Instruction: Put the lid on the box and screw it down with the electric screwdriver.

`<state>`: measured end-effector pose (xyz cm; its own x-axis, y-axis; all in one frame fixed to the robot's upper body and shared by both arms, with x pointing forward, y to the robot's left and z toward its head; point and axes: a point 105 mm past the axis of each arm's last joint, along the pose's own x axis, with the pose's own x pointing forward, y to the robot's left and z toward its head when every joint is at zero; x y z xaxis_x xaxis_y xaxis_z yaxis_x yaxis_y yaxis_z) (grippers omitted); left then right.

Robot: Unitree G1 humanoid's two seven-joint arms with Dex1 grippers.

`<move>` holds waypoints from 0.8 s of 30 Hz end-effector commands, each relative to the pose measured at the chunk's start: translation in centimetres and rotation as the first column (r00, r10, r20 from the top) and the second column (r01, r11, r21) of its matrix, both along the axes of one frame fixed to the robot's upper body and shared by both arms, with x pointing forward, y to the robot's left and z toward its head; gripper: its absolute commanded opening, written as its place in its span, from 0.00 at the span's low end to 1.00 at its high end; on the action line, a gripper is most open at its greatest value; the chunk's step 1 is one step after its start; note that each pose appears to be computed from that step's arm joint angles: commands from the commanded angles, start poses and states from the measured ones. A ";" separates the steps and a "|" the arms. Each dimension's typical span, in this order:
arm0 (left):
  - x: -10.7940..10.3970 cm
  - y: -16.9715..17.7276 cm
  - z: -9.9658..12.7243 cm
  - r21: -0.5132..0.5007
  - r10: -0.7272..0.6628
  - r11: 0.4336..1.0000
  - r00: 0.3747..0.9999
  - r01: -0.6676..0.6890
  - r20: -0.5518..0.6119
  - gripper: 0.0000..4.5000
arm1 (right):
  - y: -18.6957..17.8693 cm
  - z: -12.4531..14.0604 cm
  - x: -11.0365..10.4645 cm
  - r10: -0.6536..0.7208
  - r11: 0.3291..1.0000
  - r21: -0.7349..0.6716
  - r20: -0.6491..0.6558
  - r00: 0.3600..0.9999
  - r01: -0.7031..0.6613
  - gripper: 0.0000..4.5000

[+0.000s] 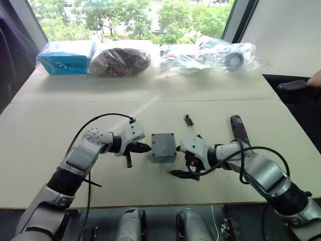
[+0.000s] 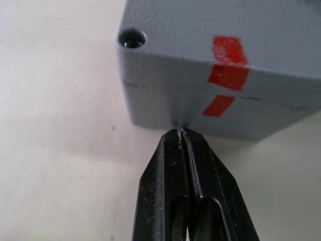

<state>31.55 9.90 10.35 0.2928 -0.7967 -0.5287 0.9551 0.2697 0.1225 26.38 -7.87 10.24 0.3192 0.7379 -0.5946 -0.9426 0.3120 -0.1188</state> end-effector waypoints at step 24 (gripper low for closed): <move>-1.0 0.9 8.9 -0.211 -0.057 0.975 0.997 0.065 0.044 0.00 | -9.0 4.5 4.1 -0.492 0.860 0.239 0.159 0.856 0.451 1.00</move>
<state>30.80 11.49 17.72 0.2560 -0.8932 -0.3696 0.9660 0.2508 0.0631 29.47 -16.06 15.04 0.7214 0.5881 -0.3657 -0.6764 0.7116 -0.1900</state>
